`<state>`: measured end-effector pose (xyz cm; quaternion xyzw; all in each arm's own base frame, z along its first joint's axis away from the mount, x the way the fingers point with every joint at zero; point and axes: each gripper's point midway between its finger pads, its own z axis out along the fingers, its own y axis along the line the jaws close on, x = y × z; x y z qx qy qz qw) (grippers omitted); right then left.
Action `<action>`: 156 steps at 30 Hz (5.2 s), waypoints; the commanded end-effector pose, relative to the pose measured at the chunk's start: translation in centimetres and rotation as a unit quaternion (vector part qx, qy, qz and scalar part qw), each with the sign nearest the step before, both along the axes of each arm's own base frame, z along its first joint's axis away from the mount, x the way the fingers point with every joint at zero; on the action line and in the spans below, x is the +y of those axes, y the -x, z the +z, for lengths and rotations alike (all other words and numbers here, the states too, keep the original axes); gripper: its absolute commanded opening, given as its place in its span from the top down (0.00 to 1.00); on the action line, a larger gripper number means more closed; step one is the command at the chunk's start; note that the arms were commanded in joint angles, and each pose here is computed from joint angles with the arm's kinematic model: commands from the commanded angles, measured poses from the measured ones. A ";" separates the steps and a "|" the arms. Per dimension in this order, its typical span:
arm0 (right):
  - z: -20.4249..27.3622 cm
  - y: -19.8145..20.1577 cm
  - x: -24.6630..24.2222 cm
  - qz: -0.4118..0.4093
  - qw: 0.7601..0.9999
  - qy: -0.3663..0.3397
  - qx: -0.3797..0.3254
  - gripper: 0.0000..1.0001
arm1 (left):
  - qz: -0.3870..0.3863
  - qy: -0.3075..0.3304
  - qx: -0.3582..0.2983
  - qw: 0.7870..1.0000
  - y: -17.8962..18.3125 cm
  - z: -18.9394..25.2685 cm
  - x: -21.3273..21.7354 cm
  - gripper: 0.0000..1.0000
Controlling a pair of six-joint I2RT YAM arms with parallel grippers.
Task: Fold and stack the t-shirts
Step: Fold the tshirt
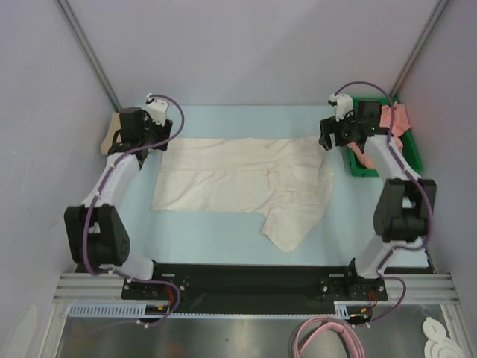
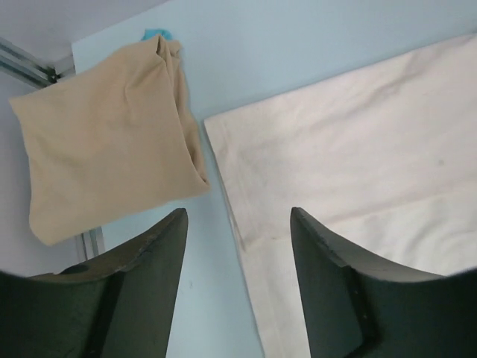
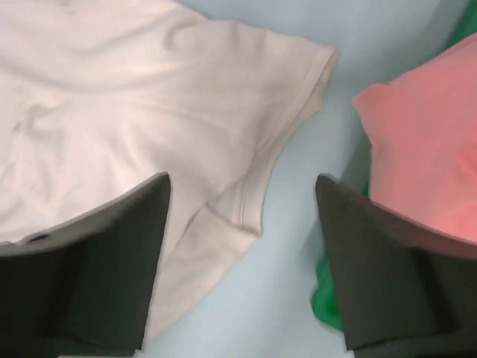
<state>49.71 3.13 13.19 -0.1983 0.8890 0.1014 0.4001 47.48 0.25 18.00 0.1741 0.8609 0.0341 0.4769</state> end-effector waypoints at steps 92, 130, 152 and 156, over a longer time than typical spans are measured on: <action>-6.8 32.9 13.4 0.504 0.833 0.226 -0.040 1.00 | 0.048 -0.019 0.238 0.970 19.3 -13.1 5.3 0.51; 4.1 28.0 10.8 0.327 0.915 0.163 -0.172 1.00 | -0.028 0.018 0.276 0.961 20.7 -14.0 2.9 1.00; 11.6 20.0 10.5 0.227 0.930 0.180 -0.227 1.00 | -0.053 -0.035 0.166 0.984 15.3 -6.9 4.2 1.00; 10.8 17.6 9.6 0.210 0.936 0.178 -0.218 1.00 | -0.055 -0.026 0.163 0.985 13.3 -6.8 4.2 1.00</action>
